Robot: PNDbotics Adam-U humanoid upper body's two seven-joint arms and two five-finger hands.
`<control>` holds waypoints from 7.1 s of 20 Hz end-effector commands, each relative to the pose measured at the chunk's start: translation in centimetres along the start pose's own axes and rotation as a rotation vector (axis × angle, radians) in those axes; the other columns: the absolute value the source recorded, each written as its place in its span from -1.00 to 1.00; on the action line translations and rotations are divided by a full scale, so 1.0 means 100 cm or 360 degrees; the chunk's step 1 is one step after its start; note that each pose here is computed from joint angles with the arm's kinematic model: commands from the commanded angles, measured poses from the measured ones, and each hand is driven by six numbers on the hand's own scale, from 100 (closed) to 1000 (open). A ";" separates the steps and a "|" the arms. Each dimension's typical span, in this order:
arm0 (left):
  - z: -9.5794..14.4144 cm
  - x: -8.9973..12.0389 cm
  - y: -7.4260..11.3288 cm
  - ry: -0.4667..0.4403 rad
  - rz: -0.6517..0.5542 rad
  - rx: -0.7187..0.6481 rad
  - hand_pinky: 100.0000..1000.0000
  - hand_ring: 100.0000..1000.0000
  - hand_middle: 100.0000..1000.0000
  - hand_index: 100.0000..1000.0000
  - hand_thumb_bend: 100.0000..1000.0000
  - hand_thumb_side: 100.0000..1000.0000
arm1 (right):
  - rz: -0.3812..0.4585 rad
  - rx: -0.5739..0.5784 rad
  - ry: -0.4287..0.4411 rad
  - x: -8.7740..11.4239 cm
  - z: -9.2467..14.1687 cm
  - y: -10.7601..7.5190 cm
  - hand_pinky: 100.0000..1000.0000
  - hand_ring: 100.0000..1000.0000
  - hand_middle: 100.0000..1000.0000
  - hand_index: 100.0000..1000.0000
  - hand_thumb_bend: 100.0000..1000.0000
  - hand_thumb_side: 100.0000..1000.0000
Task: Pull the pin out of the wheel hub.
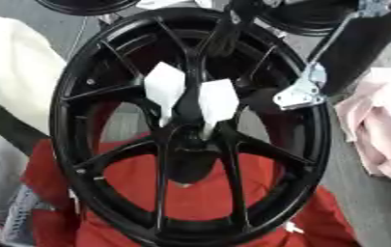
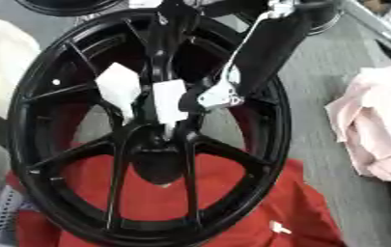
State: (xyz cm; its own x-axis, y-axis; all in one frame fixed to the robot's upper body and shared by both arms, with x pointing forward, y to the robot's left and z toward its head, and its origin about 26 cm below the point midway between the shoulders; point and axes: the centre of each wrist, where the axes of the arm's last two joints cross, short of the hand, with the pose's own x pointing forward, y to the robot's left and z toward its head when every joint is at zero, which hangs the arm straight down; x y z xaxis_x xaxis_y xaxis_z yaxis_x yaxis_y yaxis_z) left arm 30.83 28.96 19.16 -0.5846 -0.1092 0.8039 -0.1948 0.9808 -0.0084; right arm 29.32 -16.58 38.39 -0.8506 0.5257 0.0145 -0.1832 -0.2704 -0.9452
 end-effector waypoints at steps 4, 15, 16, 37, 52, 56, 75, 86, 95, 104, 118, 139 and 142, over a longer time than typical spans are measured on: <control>-0.001 0.003 0.002 -0.0019 -0.0006 -0.0011 0.53 0.32 0.32 0.68 -0.90 0.74 | -0.0121 -0.0001 0.0078 -0.005 0.000 -0.002 0.65 0.62 0.42 0.64 -0.37 -0.26; -0.001 0.002 0.000 -0.0016 0.0007 -0.0018 0.53 0.32 0.32 0.68 -0.90 0.74 | -0.0245 0.0060 0.0133 -0.010 -0.011 0.005 0.66 0.63 0.42 0.63 -0.40 -0.23; -0.001 0.002 -0.001 -0.0017 0.0009 -0.0019 0.53 0.32 0.32 0.68 -0.90 0.74 | -0.0252 0.0066 0.0136 -0.011 -0.012 0.006 0.66 0.63 0.42 0.63 -0.42 -0.22; -0.001 0.001 -0.005 -0.0008 0.0049 -0.0020 0.54 0.32 0.29 0.67 -0.89 0.75 | -0.0327 0.0186 0.0151 -0.038 -0.032 0.025 0.65 0.63 0.41 0.59 -0.38 -0.34; 0.000 0.000 -0.008 0.0001 0.0077 -0.0020 0.54 0.32 0.28 0.67 -0.88 0.77 | -0.0380 0.0254 0.0178 -0.060 -0.044 0.040 0.62 0.59 0.36 0.56 -0.41 -0.54; 0.001 0.000 -0.008 0.0005 0.0080 -0.0016 0.54 0.33 0.28 0.67 -0.88 0.77 | -0.0394 0.0255 0.0177 -0.063 -0.045 0.042 0.61 0.56 0.30 0.53 -0.43 -0.53; 0.002 -0.003 -0.007 0.0031 0.0066 -0.0014 0.54 0.33 0.28 0.67 -0.88 0.78 | -0.0570 0.0097 0.0118 -0.060 -0.040 0.037 0.41 0.27 -0.22 -0.02 -1.00 -0.59; 0.002 -0.003 -0.006 0.0032 0.0058 -0.0010 0.54 0.32 0.28 0.67 -0.88 0.78 | -0.0672 -0.0063 0.0069 -0.043 -0.012 0.020 0.31 0.16 -0.35 -0.17 -1.00 -0.76; 0.002 -0.003 -0.004 0.0036 0.0050 -0.0007 0.54 0.32 0.28 0.67 -0.88 0.77 | -0.0625 -0.0189 0.0018 -0.020 0.019 0.002 0.29 0.13 -0.40 -0.23 -1.00 -0.88; 0.003 -0.004 -0.001 0.0043 0.0034 0.0009 0.54 0.32 0.29 0.67 -0.88 0.77 | -0.0573 -0.0417 0.0058 -0.020 0.060 -0.016 0.29 0.12 -0.43 -0.27 -1.00 -1.00; 0.004 -0.003 0.004 0.0037 0.0006 0.0047 0.54 0.32 0.29 0.68 -0.89 0.76 | -0.0671 -0.0972 0.0704 -0.100 0.171 0.010 0.30 0.13 -0.42 -0.26 -1.00 -1.00; 0.008 -0.005 0.008 0.0050 -0.0009 0.0109 0.54 0.32 0.30 0.68 -0.90 0.76 | -0.0906 -0.1357 0.1976 -0.184 0.275 0.200 0.35 0.19 -0.36 -0.18 -1.00 -1.00; 0.008 -0.005 0.007 0.0052 -0.0002 0.0107 0.54 0.32 0.30 0.68 -0.90 0.76 | -0.0877 -0.1279 0.2106 -0.184 0.274 0.223 0.48 0.39 -0.13 0.10 -0.89 -1.00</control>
State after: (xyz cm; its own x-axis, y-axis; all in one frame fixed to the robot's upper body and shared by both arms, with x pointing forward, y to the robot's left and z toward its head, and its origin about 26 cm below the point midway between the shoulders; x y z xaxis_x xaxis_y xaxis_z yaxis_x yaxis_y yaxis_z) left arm 30.66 29.39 17.48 -0.5367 -0.0893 0.8390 -0.2431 0.9686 -0.0524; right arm 27.69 -53.90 24.57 0.2768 0.7893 0.5480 0.3083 0.4672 -0.8286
